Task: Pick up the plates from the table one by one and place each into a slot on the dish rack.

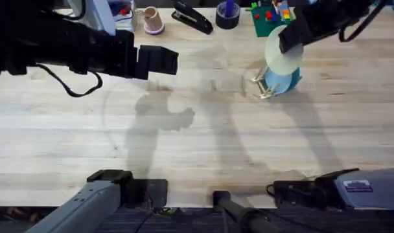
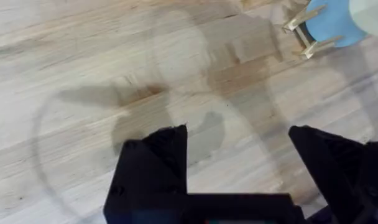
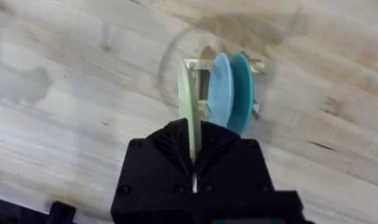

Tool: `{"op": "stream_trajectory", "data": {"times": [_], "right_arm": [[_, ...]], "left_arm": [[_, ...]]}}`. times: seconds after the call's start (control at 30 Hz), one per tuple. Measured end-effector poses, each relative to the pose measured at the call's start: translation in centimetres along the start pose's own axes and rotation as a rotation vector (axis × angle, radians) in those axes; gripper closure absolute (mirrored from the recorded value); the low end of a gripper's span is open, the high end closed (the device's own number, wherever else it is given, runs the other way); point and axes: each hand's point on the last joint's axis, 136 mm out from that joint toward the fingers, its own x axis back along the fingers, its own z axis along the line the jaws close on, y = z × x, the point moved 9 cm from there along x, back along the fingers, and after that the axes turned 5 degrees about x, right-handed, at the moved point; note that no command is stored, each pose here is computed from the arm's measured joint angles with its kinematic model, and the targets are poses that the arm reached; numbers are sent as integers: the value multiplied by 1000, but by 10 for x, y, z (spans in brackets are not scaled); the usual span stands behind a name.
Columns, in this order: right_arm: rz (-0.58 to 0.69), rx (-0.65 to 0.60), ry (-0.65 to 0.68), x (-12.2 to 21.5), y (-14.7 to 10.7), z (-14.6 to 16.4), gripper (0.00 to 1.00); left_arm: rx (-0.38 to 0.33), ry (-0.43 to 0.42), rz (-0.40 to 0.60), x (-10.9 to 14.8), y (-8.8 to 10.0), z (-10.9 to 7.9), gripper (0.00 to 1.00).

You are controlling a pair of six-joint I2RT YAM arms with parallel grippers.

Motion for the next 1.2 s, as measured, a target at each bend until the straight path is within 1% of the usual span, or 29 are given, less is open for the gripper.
{"op": "stream_trajectory", "data": {"times": [0.23, 0.53, 0.77, 1.03, 1.2], "right_arm": [[11, -1, 2, -15, -2, 0, 966], [36, 1, -28, -29, -8, -3, 965], [9, 8, -64, -30, -3, -6, 965], [8, 8, -80, -31, -3, -8, 965], [40, 8, -72, -42, -10, -6, 966]], "left_arm": [[1, 3, 1, 0, 0, 0, 5], [1, 4, 2, 0, 0, 0, 5], [1, 11, 2, 0, 0, 1, 5], [1, 14, 2, 0, 0, 1, 5], [0, 15, 2, 0, 0, 1, 4]]}}
